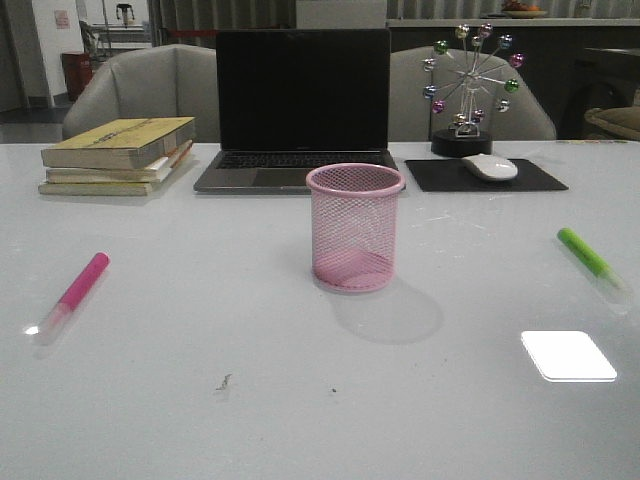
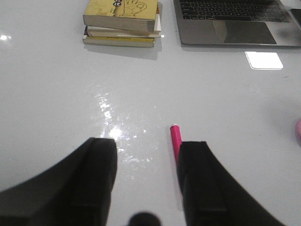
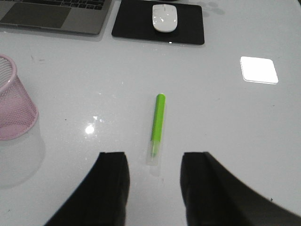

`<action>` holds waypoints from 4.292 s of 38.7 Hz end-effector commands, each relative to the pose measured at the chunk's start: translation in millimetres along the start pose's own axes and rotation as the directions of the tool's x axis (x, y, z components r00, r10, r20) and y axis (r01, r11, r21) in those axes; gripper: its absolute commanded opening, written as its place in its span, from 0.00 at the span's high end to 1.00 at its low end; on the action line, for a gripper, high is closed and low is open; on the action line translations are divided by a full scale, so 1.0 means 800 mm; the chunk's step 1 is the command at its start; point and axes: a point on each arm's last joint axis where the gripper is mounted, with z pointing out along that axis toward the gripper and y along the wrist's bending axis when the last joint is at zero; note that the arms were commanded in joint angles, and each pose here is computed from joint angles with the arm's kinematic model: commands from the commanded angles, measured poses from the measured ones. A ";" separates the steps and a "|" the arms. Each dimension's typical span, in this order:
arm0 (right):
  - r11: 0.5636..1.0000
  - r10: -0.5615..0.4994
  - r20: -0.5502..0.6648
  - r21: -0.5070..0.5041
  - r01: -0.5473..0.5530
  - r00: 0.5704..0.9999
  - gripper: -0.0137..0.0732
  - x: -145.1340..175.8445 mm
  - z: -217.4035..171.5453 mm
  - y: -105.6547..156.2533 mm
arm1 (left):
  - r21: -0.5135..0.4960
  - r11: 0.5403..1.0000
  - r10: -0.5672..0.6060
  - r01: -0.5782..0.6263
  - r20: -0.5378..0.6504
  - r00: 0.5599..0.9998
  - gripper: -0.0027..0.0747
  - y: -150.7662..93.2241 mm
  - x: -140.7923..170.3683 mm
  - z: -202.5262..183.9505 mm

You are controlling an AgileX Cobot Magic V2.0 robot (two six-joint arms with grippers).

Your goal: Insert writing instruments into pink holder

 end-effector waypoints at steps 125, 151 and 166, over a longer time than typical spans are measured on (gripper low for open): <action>0.999 0.048 -0.365 0.029 -0.040 0.930 0.82 -0.154 0.266 0.000 | 0.013 0.999 -0.047 0.046 0.123 0.991 0.47 -0.002 -0.024 -0.008; 0.939 0.004 0.186 -0.338 0.060 0.983 0.82 -0.234 0.170 0.180 | 0.014 0.999 -0.047 0.046 0.121 0.991 0.47 -0.002 -0.024 -0.008; 0.924 -0.077 0.025 -0.373 0.081 0.997 0.82 -0.170 0.238 0.228 | 0.014 0.999 -0.047 0.046 0.121 0.991 0.47 -0.002 -0.024 -0.008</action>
